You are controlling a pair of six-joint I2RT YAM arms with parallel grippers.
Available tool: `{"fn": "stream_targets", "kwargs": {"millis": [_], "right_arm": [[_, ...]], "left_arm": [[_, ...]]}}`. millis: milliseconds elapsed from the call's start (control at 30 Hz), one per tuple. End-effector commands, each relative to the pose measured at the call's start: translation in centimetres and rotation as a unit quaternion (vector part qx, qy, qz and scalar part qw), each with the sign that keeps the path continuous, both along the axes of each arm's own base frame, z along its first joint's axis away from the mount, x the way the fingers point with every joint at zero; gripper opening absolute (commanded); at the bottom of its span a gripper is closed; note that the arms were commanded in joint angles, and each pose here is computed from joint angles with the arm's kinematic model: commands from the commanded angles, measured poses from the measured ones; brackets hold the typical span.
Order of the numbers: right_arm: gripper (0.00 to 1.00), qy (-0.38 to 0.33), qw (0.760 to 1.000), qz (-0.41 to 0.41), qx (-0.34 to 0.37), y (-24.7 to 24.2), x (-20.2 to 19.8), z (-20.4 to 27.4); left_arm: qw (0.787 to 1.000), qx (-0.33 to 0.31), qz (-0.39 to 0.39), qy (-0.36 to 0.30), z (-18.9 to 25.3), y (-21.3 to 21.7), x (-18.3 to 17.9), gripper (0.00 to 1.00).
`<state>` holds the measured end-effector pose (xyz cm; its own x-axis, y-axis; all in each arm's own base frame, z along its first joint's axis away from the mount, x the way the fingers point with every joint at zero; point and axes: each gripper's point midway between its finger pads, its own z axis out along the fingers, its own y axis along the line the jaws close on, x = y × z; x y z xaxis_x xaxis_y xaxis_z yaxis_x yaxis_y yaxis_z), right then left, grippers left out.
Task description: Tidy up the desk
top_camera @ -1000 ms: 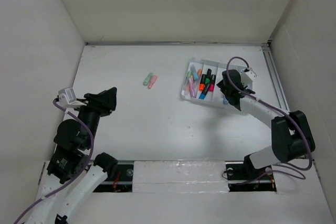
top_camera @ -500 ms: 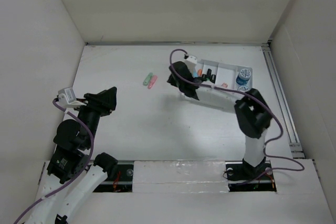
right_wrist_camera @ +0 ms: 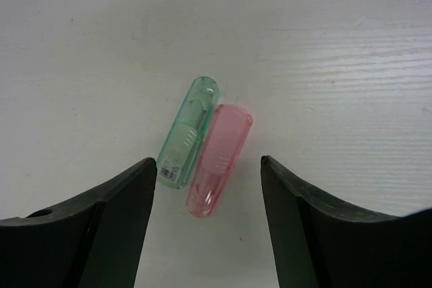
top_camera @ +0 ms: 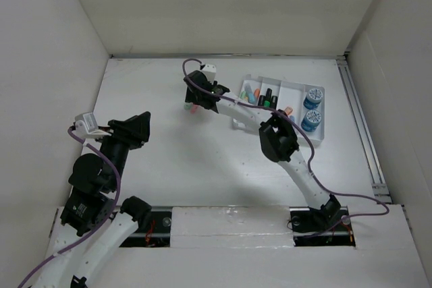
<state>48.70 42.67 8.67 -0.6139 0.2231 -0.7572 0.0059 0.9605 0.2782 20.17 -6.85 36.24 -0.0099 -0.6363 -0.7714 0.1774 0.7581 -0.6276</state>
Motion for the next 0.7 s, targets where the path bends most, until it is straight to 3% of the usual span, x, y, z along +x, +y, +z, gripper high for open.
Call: {"fn": "stream_targets", "kwargs": {"millis": [0,167,233,367,467,667], "right_arm": [[0.69,0.010,1.000,0.017,-0.012,0.7,-0.1,0.3],[0.60,0.022,0.999,0.015,-0.022,0.5,-0.3,-1.3],[0.50,0.030,0.999,0.015,-0.029,0.2,-0.6,-2.0],[0.45,0.039,0.998,0.015,-0.039,0.0,-0.8,-2.9],[0.45,0.051,0.998,0.022,-0.042,0.2,-1.1,-3.9],[0.55,0.053,0.997,0.023,-0.041,0.2,-1.1,-4.0]], "left_arm": [[1.000,-0.006,-0.004,-0.026,1.6,0.0,-0.3,0.46],[1.000,-0.007,-0.005,-0.027,1.6,0.0,-0.4,0.46],[1.000,-0.008,-0.004,-0.028,1.6,0.1,-0.5,0.46],[1.000,-0.008,-0.004,-0.028,1.7,0.1,-0.5,0.46],[1.000,-0.007,-0.003,-0.027,1.6,0.1,-0.4,0.46],[1.000,-0.007,-0.004,-0.027,1.6,0.1,-0.5,0.46]]}}
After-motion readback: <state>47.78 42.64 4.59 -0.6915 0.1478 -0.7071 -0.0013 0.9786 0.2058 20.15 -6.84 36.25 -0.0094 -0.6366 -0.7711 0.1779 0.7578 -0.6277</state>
